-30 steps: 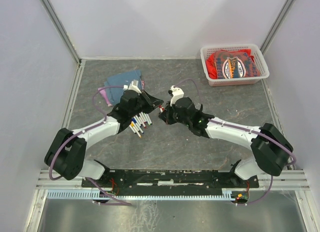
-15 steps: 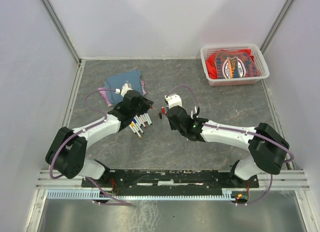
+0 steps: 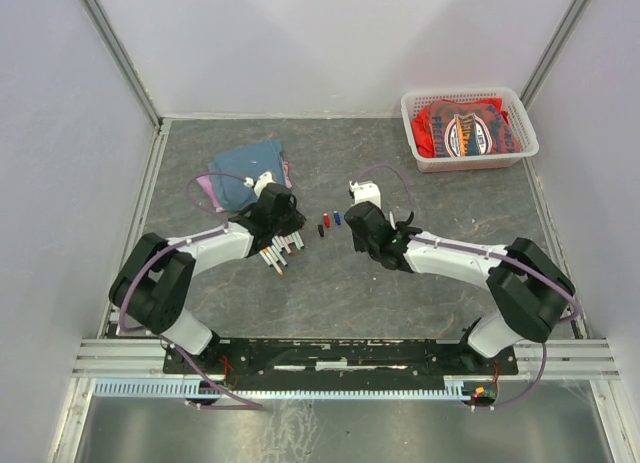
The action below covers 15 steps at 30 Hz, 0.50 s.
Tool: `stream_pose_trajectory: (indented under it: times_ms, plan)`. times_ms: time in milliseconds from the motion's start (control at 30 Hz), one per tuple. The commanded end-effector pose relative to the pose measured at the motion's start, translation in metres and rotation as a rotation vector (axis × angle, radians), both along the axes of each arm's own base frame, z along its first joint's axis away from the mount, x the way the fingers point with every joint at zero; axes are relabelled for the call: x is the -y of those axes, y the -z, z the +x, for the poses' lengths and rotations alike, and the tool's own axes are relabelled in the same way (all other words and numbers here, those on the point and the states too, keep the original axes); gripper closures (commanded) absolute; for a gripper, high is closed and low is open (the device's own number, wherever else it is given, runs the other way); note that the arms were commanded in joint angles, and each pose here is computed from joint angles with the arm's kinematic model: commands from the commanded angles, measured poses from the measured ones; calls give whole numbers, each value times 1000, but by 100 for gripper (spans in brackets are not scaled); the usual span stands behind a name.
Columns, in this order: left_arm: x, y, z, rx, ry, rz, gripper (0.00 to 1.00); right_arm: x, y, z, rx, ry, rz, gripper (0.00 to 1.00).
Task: Open the pen caps
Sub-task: Place the pen cap at the center of the board.
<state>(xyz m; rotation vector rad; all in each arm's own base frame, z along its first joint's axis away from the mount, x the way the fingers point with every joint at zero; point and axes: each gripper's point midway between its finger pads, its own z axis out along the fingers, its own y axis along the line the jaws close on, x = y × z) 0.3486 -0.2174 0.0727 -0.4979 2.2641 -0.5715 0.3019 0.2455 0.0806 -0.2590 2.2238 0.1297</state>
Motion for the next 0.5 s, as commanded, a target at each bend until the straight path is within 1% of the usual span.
stream_pose_trajectory:
  times_ms: [0,267,467]
  plan:
    - [5,2,8,38,61,86,97,-9,-1,9,-1,12,17,99]
    - [7,18,7,9,92,140,97,-9,20,22,-58,52,-15,99]
    - [10,21,9,6,107,158,92,0,31,27,-79,79,-38,99]
